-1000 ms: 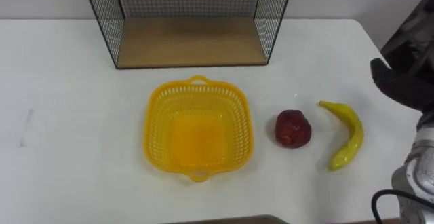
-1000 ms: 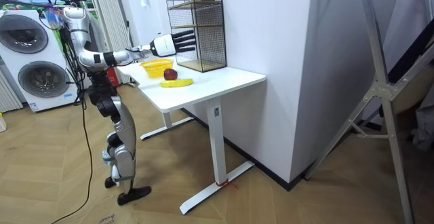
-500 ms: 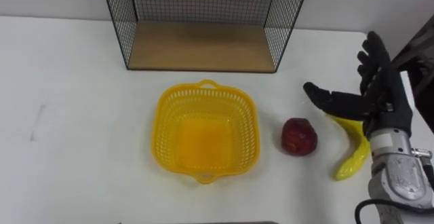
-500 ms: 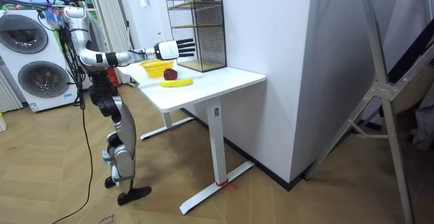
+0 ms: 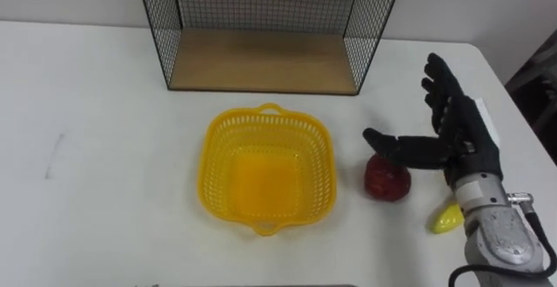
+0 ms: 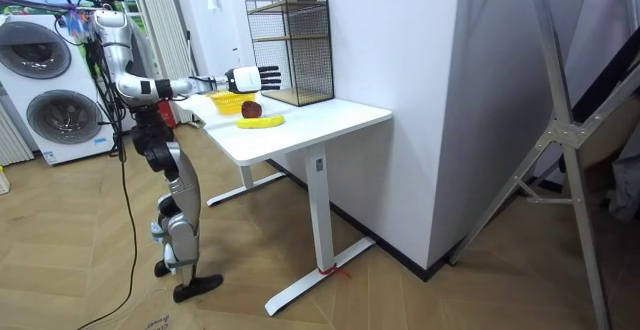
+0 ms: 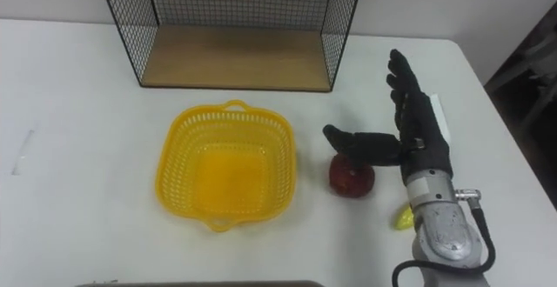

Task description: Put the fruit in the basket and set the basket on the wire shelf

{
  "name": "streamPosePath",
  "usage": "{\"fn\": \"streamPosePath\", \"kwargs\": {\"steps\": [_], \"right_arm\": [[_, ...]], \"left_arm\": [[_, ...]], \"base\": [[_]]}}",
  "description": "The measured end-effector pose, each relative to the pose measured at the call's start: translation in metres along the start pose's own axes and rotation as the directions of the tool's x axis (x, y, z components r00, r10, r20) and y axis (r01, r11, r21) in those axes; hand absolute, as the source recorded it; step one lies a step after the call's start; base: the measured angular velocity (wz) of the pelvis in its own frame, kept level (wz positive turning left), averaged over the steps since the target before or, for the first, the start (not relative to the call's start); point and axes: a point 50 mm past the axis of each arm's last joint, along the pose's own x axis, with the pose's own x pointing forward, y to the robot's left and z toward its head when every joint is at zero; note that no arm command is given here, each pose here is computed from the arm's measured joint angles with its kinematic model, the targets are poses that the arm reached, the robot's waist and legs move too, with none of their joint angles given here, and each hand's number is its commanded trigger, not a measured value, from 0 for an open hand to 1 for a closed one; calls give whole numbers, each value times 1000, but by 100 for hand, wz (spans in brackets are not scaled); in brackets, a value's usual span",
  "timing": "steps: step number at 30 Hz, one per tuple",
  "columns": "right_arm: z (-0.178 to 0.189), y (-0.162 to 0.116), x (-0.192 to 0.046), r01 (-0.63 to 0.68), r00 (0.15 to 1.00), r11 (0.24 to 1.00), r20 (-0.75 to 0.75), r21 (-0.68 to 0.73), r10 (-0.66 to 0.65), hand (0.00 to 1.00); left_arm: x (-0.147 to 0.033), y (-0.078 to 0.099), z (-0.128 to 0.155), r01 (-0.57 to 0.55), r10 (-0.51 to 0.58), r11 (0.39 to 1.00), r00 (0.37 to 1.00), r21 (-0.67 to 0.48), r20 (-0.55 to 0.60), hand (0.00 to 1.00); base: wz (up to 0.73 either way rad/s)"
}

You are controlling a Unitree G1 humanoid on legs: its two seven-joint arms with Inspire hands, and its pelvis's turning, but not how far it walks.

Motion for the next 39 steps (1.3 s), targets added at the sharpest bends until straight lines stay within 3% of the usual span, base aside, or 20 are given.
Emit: {"fn": "streamPosePath", "kwargs": {"steps": [22, 39], "right_arm": [[-31, 22, -8, -157, 978, 987, -138, -16, 153, 0], [-52, 20, -14, -173, 961, 981, -231, -82, 150, 0]], "left_arm": [[1, -6, 3, 36, -36, 999, 999, 34, -3, 0], [2, -5, 1, 58, -57, 998, 998, 37, -23, 0]], "base": [[0], [3]]}}
